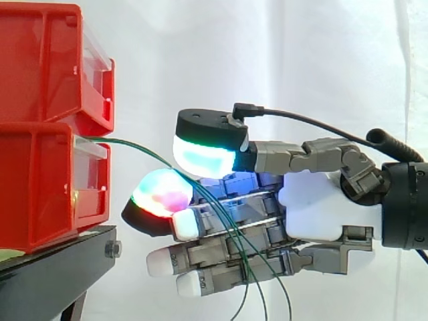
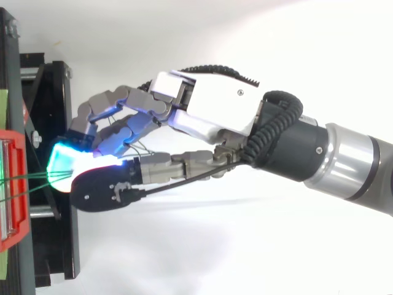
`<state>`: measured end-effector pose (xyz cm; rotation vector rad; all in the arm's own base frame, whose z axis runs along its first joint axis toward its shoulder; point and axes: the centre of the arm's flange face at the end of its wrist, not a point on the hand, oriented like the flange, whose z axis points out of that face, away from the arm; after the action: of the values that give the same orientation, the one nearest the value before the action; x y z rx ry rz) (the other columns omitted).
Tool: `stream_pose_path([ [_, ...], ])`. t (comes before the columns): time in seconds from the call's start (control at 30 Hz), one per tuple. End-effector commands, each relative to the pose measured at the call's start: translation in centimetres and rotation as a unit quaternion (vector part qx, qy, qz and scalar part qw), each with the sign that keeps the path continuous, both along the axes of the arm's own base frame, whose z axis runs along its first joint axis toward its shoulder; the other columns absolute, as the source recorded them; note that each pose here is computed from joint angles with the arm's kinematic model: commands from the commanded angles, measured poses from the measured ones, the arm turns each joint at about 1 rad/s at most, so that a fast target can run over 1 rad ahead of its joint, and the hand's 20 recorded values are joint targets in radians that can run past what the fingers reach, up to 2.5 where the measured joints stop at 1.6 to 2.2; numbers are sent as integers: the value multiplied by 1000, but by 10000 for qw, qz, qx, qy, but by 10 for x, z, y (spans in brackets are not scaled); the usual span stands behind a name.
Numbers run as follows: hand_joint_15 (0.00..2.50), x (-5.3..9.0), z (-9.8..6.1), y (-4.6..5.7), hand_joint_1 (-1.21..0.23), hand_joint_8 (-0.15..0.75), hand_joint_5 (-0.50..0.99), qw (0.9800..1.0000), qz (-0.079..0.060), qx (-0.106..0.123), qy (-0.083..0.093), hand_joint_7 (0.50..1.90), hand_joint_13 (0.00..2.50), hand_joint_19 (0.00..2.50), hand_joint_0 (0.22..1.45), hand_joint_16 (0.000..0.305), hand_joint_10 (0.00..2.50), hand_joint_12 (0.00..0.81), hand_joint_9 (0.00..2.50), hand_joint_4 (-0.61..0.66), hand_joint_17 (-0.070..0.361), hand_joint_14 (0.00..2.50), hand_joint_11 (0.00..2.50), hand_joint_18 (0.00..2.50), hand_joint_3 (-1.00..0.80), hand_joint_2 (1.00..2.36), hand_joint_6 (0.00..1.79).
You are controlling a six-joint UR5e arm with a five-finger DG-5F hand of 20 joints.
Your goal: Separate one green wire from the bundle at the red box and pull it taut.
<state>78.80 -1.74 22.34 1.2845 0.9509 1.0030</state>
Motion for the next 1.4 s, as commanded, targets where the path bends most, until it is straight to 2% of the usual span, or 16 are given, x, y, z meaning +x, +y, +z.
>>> stream_pose_path([
  [0.0, 408, 0, 0, -4, -682, 279, -179, 10000, -31, -70, 5, 847, 692, 470, 603, 48, 24, 361, 984, 123, 108, 16, 703, 511, -169, 1021, 845],
  [0.37, 416, -1, -1, -5, -836, 270, -191, 9999, -47, -100, 85, 767, 701, 486, 634, 50, 22, 359, 965, 85, 112, 17, 725, 579, -186, 1022, 909],
  [0.47, 415, 0, 2, -6, -877, 271, -182, 10000, -45, -52, 48, 769, 711, 495, 630, 50, 23, 355, 969, 105, 112, 17, 723, 598, -317, 1015, 918],
  [0.5, 424, 1, 6, -5, -867, 278, -169, 10000, -5, -31, 33, 805, 726, 497, 619, 49, 23, 353, 1034, 123, 111, 17, 740, 603, -454, 1005, 911],
  [0.53, 428, 1, 8, -4, -820, 275, -149, 9999, 66, -11, 81, 841, 742, 494, 588, 49, 24, 355, 1053, 126, 111, 17, 716, 615, -500, 1000, 895],
  [0.7, 442, 0, 11, -5, -693, 277, -131, 9998, 83, 5, 203, 869, 764, 521, 528, 51, 22, 359, 1109, 126, 115, 17, 712, 630, -500, 1000, 876],
  [0.77, 448, 1, 13, -4, -630, 270, -127, 9997, 92, 30, 217, 903, 766, 537, 560, 49, 25, 354, 1114, 123, 111, 18, 710, 617, -500, 1000, 868],
  [0.87, 458, -2, 12, -5, -694, 274, -129, 9994, 92, 40, 341, 954, 778, 542, 597, 49, 23, 351, 1118, 102, 109, 18, 725, 620, -339, 1013, 874],
  [1.0, 473, -2, 13, -5, -746, 277, -133, 9993, 92, 71, 360, 994, 791, 548, 602, 49, 24, 348, 1113, 73, 111, 19, 728, 639, -240, 1018, 880],
  [1.03, 473, -2, 13, -5, -768, 283, -140, 9993, 92, 71, 360, 956, 796, 547, 608, 50, 23, 349, 1106, 45, 112, 19, 729, 656, -213, 1020, 900],
  [1.2, 492, -1, 13, -3, -829, 273, -156, 9993, 100, 61, 342, 908, 807, 561, 647, 49, 21, 346, 1087, -19, 111, 19, 744, 680, -215, 1020, 930],
  [1.37, 487, -1, 13, 0, -863, 265, -157, 9994, 92, 53, 344, 869, 814, 561, 683, 49, 24, 344, 1077, -21, 110, 20, 740, 707, -330, 1014, 928],
])
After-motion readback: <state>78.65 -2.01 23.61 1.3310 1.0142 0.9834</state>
